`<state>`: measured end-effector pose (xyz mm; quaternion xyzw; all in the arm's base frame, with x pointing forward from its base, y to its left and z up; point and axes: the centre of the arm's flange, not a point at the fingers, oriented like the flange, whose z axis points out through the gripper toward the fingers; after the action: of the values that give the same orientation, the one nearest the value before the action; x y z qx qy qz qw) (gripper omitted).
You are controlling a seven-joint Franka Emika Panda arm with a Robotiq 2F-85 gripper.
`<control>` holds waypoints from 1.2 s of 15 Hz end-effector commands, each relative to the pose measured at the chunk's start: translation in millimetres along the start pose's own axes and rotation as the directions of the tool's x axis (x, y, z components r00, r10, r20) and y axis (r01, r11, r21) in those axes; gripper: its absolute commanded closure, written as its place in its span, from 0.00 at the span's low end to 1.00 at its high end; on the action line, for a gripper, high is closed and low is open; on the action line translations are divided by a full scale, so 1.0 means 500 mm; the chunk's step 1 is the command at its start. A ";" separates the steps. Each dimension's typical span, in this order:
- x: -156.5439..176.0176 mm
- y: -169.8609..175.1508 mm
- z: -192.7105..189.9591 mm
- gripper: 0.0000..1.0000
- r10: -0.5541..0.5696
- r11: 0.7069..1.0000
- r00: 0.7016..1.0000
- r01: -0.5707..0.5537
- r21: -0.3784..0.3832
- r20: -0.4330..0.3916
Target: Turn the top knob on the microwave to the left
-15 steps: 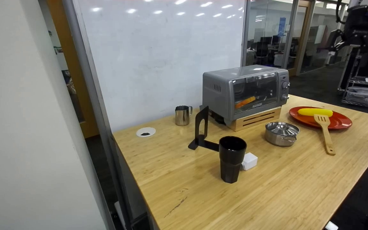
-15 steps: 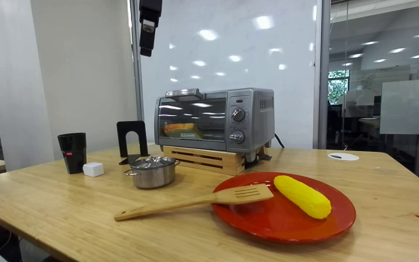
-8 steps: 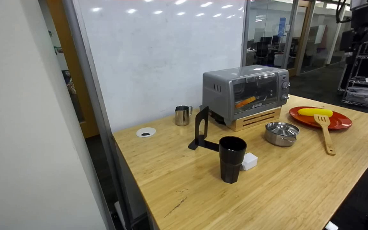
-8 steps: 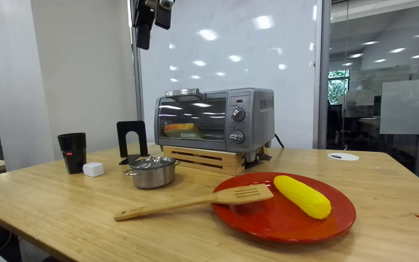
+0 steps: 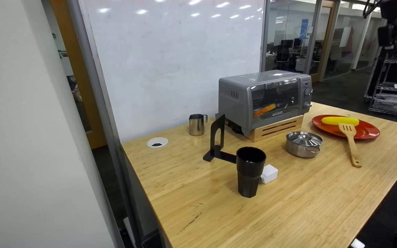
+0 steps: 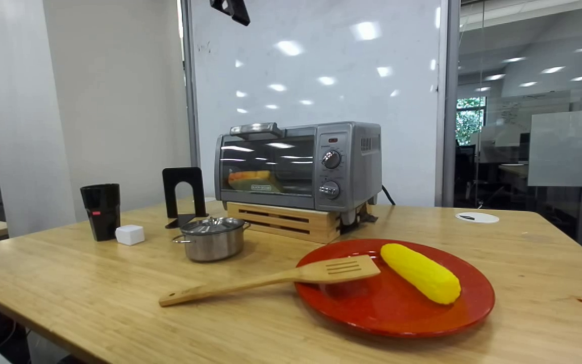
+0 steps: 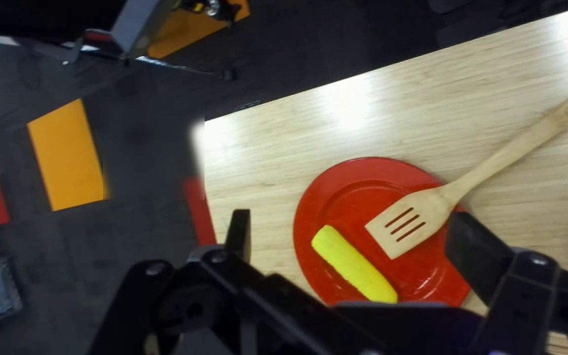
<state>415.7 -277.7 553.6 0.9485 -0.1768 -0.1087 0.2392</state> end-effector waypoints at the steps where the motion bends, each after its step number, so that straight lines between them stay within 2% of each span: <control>1: 0.004 0.000 0.004 0.00 -0.015 0.997 0.999 0.011 -0.080 -0.048; 3: -0.001 -0.007 0.015 0.00 0.027 1.000 0.999 -0.027 0.003 -0.019; 6: -0.010 -0.015 0.029 0.00 0.093 0.992 0.995 -0.096 0.084 0.038; 12: -0.025 -0.032 0.046 0.00 0.196 0.954 0.970 -0.222 0.203 0.142; 14: -0.024 -0.037 0.049 0.00 0.214 0.939 0.967 -0.243 0.243 0.141; 16: -0.015 -0.038 0.050 0.00 0.131 0.952 0.986 -0.154 0.263 0.103; 17: -0.007 -0.038 0.046 0.00 0.041 0.967 0.997 -0.056 0.249 0.064; 18: -0.001 -0.038 0.042 0.00 0.000 0.973 0.999 -0.008 0.231 0.037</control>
<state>409.2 -267.0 528.7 0.9506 -0.2649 -0.1091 0.1194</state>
